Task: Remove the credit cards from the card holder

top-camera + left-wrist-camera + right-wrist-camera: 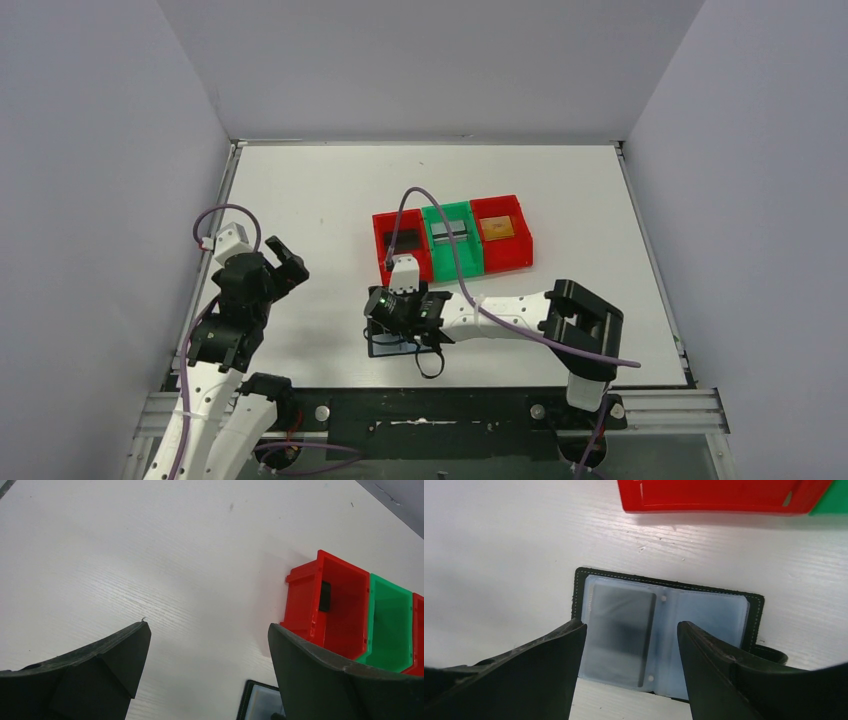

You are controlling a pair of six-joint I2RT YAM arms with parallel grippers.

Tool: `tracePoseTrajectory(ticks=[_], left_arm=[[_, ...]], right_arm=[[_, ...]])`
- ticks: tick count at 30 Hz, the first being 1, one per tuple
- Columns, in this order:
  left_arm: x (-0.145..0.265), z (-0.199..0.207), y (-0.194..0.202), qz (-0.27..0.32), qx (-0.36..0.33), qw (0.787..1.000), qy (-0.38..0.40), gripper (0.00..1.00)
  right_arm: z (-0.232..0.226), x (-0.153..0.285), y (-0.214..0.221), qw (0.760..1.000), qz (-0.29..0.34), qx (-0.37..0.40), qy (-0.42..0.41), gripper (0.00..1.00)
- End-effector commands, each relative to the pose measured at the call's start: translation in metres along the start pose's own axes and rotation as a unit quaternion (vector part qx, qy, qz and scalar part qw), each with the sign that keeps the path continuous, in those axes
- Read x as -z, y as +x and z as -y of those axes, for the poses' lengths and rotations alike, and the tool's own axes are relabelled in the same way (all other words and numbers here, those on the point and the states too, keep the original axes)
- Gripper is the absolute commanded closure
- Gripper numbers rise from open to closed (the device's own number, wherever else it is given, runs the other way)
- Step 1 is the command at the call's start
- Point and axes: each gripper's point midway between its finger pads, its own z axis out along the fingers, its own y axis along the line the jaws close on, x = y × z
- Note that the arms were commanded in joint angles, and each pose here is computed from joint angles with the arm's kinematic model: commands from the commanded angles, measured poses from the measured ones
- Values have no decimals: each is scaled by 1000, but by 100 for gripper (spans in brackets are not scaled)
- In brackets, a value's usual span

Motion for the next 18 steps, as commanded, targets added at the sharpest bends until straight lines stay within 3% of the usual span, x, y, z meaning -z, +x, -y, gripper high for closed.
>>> tracePoseTrajectory(ticks=[1, 8, 18], left_arm=[[1, 7, -14, 27, 5, 1000, 15, 10], [1, 7, -14, 26, 5, 1000, 15, 10], [0, 8, -13, 23, 4, 1000, 19, 10]], right_arm=[[-23, 4, -4, 1000, 7, 11, -14, 32], [-19, -11, 18, 999, -21, 32, 16, 36], [-11, -14, 25, 999, -29, 30, 29, 63]])
